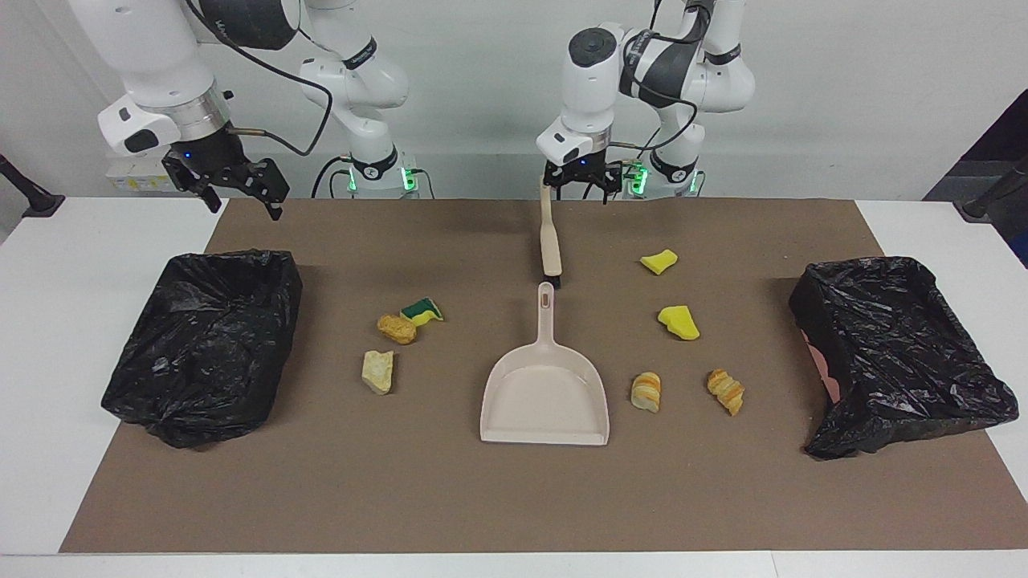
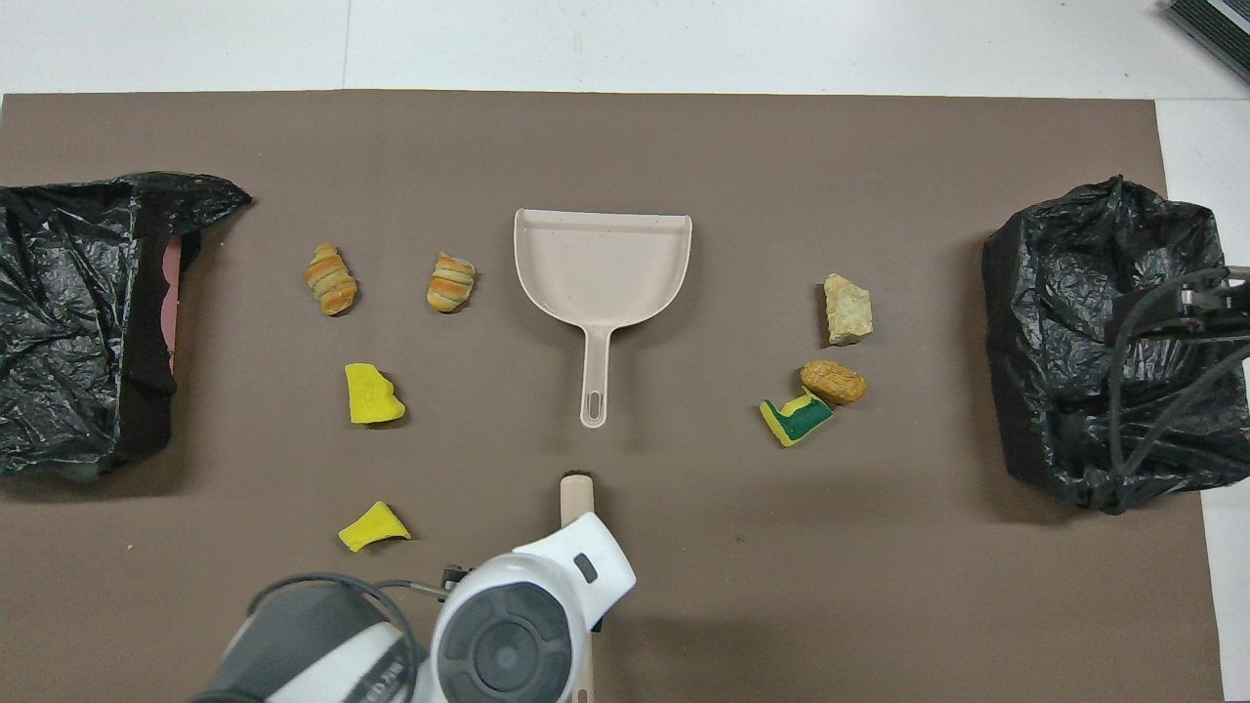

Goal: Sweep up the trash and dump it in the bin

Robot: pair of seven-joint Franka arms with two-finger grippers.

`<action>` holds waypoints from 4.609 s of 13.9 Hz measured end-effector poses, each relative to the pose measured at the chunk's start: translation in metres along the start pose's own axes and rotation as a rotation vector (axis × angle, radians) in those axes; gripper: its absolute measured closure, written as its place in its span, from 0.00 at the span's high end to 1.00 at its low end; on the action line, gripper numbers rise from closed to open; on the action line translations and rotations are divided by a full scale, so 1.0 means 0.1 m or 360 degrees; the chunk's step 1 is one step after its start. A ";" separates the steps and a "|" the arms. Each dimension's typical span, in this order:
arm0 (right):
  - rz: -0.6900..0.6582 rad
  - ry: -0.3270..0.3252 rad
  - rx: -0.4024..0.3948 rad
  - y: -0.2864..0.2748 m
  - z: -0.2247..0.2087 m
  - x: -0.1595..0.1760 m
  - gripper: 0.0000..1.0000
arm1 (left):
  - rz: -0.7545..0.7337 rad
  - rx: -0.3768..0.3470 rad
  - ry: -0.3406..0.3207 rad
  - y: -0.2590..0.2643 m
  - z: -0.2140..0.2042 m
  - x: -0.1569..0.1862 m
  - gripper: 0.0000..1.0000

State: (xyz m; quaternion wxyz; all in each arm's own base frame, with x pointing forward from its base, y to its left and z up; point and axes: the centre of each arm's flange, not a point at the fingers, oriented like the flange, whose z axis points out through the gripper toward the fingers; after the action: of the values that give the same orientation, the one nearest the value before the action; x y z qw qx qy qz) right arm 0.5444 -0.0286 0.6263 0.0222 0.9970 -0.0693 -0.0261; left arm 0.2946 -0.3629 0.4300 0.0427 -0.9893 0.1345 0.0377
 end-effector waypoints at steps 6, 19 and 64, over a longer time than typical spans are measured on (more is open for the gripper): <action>-0.0247 0.0008 0.0045 -0.87 0.04 -0.18 1.00 | 0.0018 -0.0033 -0.0080 0.53 0.69 -0.57 1.00; -0.0181 0.0072 0.0126 -3.07 1.34 0.05 1.00 | -0.0033 -0.0099 -0.0132 0.50 0.88 -0.64 0.27; -0.2162 -0.0205 0.0001 -2.77 1.68 0.06 0.32 | -0.0184 0.0027 -0.0081 -4.01 0.76 1.71 0.27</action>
State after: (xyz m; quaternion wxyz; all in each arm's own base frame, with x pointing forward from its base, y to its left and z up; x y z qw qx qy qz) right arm 0.5789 0.2380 0.4456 -0.0035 0.8157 0.5709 -0.0936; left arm 0.5620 -0.0151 0.3693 0.0567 -0.9937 0.0763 0.0591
